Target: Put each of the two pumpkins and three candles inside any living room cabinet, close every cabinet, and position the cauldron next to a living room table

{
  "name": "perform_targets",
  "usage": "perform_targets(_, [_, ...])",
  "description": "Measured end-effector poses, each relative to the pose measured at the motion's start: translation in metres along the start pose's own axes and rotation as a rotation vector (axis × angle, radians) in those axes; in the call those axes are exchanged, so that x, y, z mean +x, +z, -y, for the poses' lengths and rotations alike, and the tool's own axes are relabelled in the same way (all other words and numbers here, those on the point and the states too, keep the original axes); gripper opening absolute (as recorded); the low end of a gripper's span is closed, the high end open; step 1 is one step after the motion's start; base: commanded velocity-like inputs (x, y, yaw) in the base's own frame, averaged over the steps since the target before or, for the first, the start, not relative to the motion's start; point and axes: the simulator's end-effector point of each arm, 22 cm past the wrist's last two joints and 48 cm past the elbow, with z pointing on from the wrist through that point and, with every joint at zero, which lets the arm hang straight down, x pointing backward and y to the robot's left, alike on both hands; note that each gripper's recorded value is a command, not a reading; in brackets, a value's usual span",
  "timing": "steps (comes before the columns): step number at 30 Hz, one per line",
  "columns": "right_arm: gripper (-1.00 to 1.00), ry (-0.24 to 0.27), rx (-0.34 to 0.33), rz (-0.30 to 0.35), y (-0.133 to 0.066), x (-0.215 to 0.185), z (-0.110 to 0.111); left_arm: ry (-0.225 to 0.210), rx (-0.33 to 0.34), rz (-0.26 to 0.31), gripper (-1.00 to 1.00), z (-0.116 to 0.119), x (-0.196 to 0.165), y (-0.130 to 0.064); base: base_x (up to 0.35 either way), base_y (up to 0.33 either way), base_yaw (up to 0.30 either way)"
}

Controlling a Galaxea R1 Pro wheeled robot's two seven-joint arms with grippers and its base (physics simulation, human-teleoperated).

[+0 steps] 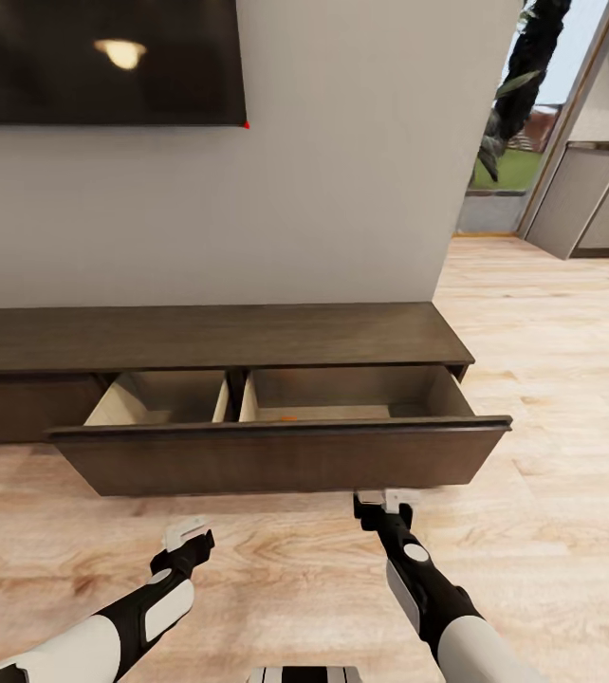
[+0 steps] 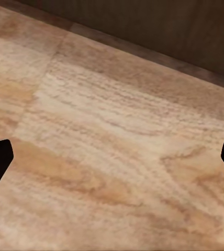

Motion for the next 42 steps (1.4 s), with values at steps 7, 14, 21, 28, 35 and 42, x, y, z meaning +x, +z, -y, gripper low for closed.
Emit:
perform_targets(7, [1.00,-0.006,0.002,-0.083,-0.001,0.018,0.001,-0.001,-0.004,0.000,1.00,-0.002,0.000,0.000,0.004,0.000,0.000])
perform_targets(14, [1.00,-0.006,0.002,-0.089,-0.001,0.019,0.001,0.000,-0.002,0.000,1.00,-0.002,0.000,0.000,0.164,0.000,0.000])
perform_targets(21, [1.00,-0.007,0.003,-0.090,-0.001,0.019,0.001,0.001,0.000,0.001,1.00,-0.001,0.000,0.000,0.123,0.000,0.000])
perform_targets(28, [1.00,-0.008,0.005,-0.088,-0.001,0.018,0.002,-0.001,-0.004,0.001,1.00,-0.002,-0.001,0.000,0.288,0.000,0.000])
perform_targets(35, [1.00,-0.008,0.007,-0.085,0.000,0.017,0.004,-0.001,-0.003,0.001,1.00,-0.002,-0.001,0.000,0.208,0.000,0.000])
perform_targets(42, [1.00,-0.008,0.009,-0.082,0.000,0.016,0.005,-0.001,-0.004,0.001,1.00,-0.002,-0.001,0.000,0.058,0.000,0.000])
